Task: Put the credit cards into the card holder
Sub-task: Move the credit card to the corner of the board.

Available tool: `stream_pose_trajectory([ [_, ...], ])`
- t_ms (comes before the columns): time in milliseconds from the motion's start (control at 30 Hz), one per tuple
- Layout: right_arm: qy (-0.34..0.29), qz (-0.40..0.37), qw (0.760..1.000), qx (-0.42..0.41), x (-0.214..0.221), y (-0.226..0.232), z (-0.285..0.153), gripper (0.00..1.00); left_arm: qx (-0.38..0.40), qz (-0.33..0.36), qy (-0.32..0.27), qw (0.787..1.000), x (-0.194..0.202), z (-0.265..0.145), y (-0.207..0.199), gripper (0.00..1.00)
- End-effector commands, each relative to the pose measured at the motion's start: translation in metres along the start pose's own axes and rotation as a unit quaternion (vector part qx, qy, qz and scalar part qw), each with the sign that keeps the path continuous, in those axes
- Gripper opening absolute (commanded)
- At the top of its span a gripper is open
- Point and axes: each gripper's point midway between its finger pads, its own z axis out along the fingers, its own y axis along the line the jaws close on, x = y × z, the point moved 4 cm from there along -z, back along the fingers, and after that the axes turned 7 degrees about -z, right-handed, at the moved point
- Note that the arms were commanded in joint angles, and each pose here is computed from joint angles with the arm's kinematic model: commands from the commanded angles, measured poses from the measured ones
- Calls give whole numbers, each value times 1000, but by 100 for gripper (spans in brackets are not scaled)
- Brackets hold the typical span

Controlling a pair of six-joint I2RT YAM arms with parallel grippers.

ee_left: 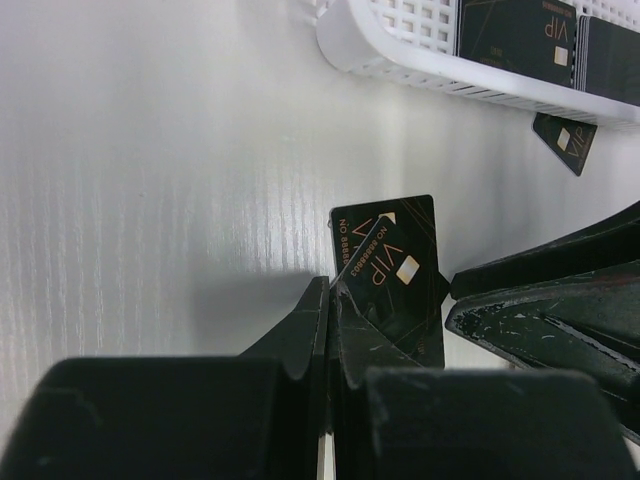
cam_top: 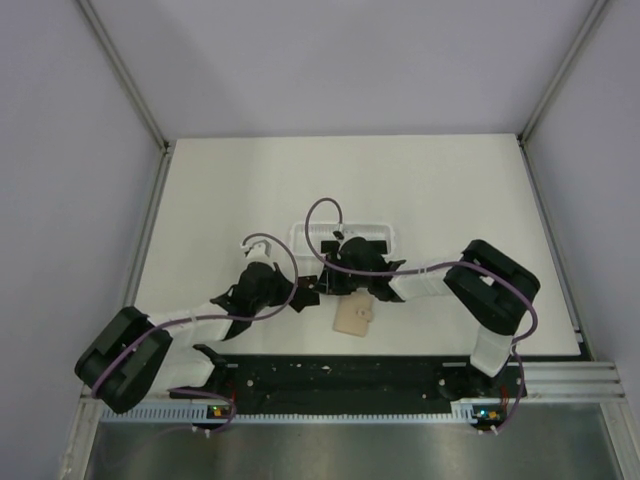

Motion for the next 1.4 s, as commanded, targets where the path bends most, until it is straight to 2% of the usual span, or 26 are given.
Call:
stream_pose_trajectory([
  [0,21,-2,1000,13,19,-2,-4,31,-7,4,38,999,20,-6,13,0],
  [567,26,-11,999,16,33,5,-16,31,1,5,50,999,33,-20,21,0],
  [933,33,-15,999,9,43,12,-19,31,22,5,70,997,46,-27,10,0],
  [1367,43,-22,999,23,62,16,-32,31,-5,3,74,997,63,-38,11,0],
])
